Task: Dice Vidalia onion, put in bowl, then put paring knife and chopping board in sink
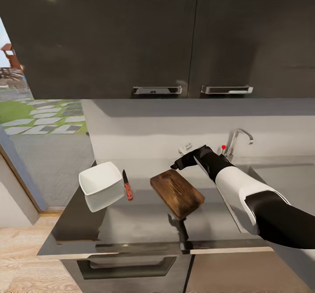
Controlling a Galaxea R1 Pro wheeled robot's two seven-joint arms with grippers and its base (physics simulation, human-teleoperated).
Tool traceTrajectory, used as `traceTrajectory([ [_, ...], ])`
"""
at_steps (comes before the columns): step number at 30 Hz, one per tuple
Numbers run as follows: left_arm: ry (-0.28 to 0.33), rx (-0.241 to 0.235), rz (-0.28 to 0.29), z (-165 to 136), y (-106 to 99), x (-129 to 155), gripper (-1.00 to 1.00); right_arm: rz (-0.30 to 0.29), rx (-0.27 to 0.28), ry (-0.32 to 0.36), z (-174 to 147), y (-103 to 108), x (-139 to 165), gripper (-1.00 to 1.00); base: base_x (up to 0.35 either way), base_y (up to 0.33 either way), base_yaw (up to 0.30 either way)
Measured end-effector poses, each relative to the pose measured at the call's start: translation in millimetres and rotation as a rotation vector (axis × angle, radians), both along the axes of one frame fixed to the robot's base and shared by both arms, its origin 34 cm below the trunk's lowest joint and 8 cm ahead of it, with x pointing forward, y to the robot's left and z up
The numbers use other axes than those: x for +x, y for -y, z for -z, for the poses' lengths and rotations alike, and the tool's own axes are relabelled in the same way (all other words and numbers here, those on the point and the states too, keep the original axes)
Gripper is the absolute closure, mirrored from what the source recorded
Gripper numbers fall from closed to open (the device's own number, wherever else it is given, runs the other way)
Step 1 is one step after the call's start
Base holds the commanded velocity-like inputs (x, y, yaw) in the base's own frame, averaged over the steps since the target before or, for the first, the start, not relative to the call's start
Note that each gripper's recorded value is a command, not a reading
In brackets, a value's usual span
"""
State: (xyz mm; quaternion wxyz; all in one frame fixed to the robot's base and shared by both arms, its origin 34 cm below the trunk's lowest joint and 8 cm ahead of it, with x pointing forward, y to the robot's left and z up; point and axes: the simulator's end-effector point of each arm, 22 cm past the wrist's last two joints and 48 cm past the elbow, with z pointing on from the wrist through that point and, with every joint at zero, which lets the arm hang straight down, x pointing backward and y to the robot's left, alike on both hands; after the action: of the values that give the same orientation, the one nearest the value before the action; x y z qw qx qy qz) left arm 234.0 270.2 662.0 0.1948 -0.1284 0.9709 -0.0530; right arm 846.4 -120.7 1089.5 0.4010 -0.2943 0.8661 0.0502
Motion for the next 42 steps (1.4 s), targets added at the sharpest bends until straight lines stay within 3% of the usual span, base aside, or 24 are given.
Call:
traceTrajectory([
  [26,-0.042,-0.014,0.032,-1,12,-18,-1.00,-0.003,0.005,-0.043,24,-2,-1,-1.00,0.000,0.000,0.000],
  [42,-0.068,-0.023,0.046,2,19,-27,-1.00,-0.021,0.015,-0.034,38,-5,4,-1.00,0.000,0.000,0.000],
])
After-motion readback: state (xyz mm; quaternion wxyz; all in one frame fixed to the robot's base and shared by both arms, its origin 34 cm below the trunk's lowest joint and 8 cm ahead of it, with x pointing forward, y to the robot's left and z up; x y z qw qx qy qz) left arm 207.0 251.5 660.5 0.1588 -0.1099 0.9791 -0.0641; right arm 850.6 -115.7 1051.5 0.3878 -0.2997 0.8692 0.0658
